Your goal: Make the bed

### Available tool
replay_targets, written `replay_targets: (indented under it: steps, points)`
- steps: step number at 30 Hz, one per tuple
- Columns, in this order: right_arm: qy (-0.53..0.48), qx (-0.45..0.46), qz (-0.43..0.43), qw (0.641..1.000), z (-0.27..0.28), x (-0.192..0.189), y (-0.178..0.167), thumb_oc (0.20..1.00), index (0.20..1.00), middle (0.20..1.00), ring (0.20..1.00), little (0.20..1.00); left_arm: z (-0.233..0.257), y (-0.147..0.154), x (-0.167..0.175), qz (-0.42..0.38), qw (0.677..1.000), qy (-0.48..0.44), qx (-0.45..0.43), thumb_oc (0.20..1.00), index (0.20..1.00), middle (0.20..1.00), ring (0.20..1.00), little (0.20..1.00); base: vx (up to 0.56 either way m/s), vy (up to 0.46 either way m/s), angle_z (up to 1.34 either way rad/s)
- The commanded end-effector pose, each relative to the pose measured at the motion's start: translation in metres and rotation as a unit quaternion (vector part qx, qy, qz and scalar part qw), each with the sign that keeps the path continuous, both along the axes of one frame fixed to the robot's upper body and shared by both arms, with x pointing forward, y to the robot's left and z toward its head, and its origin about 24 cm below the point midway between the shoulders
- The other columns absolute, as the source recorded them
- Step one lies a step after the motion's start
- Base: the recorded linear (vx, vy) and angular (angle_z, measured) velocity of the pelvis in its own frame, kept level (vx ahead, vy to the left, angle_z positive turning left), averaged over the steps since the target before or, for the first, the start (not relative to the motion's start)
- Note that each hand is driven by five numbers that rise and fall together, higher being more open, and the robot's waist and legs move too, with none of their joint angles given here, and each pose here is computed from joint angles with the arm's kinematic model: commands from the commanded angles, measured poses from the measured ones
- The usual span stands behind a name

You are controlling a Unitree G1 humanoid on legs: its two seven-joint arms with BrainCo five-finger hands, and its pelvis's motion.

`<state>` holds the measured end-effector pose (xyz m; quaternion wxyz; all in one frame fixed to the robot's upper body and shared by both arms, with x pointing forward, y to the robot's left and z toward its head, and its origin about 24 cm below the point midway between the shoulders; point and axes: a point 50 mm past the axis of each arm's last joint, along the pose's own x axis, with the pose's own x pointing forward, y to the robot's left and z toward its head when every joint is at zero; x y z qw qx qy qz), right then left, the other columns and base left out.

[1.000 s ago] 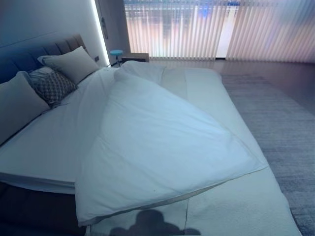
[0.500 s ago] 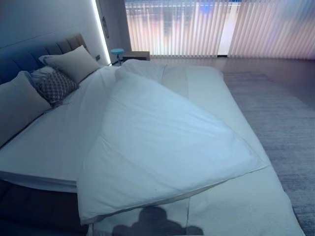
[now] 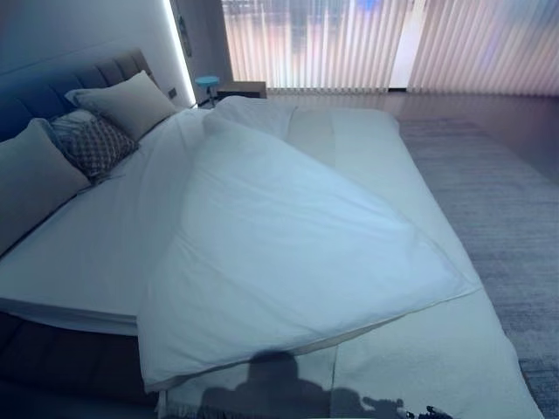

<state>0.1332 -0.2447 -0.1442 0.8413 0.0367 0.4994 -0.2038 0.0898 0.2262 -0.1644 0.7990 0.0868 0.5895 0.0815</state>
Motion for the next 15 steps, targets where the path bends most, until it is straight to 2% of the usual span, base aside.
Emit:
replay_targets:
  steps: [1, 2, 3, 4, 5, 7, 15]
  points:
    - [-0.117, 0.032, -0.063, 0.991, 0.024, 0.06, 0.011, 1.0, 1.0, 1.0, 1.0, 1.0, 0.009, -0.006, 0.042, 0.005, 0.999, -0.053, 0.004, 1.0, 1.0, 1.0, 1.0, 1.0, -0.11, 0.005, 0.0]
    - [-0.162, 0.057, -0.095, 0.98, 0.037, 0.082, 0.017, 1.0, 1.0, 1.0, 1.0, 1.0, 0.016, -0.009, 0.06, 0.015, 0.996, -0.084, 0.0, 1.0, 1.0, 1.0, 1.0, 1.0, -0.07, 0.005, -0.01]
    - [-0.163, 0.057, -0.096, 0.98, 0.037, 0.082, 0.017, 1.0, 1.0, 1.0, 1.0, 1.0, 0.016, -0.009, 0.061, 0.015, 0.996, -0.084, 0.0, 1.0, 1.0, 1.0, 1.0, 1.0, -0.12, 0.005, -0.01]
    - [-0.211, 0.081, -0.116, 0.967, 0.053, 0.105, 0.025, 1.0, 1.0, 1.0, 1.0, 1.0, 0.023, -0.011, 0.08, 0.04, 0.992, -0.119, -0.008, 1.0, 1.0, 1.0, 1.0, 1.0, -0.05, 0.0, 0.0]
    - [-0.211, 0.081, -0.116, 0.967, 0.053, 0.106, 0.025, 1.0, 1.0, 1.0, 1.0, 1.0, 0.024, -0.011, 0.08, 0.04, 0.992, -0.119, -0.008, 1.0, 1.0, 1.0, 1.0, 1.0, -0.09, -0.007, 0.0]
    - [-0.259, 0.105, -0.138, 0.95, 0.074, 0.134, 0.034, 1.0, 1.0, 1.0, 1.0, 1.0, 0.035, -0.014, 0.104, 0.072, 0.984, -0.163, -0.018, 1.0, 1.0, 1.0, 1.0, 1.0, -0.05, -0.01, 0.02]
    - [-0.335, 0.14, -0.195, 0.911, 0.122, 0.186, 0.041, 1.0, 1.0, 1.0, 1.0, 1.0, 0.061, -0.023, 0.15, 0.142, 0.96, -0.237, -0.05, 1.0, 1.0, 1.0, 1.0, 1.0, 0.0, -0.002, 0.0]
